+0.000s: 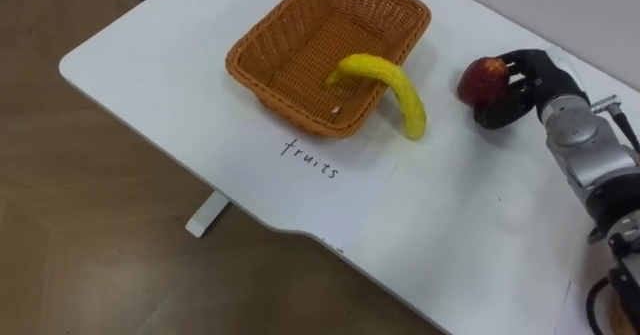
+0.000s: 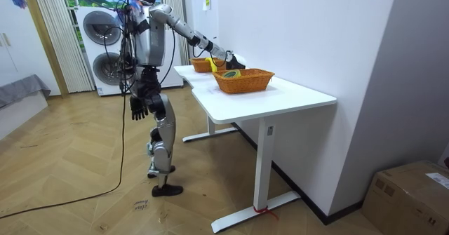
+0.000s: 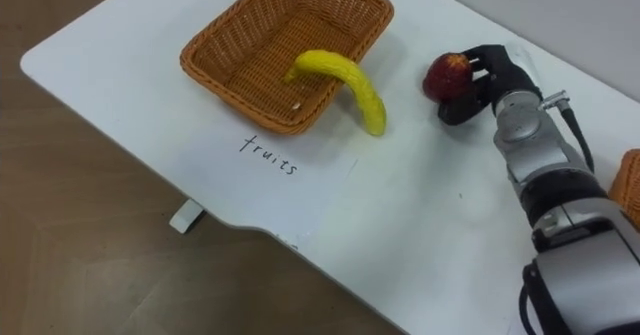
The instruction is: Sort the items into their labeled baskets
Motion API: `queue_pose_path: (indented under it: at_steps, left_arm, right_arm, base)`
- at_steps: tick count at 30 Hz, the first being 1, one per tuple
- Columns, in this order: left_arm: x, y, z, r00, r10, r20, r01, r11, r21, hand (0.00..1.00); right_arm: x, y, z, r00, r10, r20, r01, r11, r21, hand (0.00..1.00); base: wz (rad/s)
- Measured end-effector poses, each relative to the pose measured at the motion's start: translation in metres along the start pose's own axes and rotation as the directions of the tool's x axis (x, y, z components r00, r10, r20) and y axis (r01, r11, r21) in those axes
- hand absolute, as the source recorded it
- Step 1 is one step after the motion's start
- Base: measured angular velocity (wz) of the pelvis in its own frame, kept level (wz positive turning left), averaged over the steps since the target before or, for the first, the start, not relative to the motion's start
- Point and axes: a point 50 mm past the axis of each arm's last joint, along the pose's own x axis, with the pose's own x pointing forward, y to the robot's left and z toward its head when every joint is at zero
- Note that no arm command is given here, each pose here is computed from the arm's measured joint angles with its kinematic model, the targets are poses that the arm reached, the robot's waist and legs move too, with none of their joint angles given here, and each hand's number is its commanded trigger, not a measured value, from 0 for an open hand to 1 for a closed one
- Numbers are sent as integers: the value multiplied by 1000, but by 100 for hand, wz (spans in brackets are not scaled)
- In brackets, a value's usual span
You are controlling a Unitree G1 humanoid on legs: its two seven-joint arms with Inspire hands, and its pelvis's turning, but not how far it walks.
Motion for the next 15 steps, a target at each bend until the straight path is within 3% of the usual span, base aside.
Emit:
queue_pose_path:
  at_steps: [15]
  left_arm:
    - [0, 0, 3, 1000, 1, 26, -1, 1000, -1, 0]
  right_arm:
    - [0, 1, 0, 1000, 12, -1, -11, 999, 32, 100]
  base:
    - [-1]
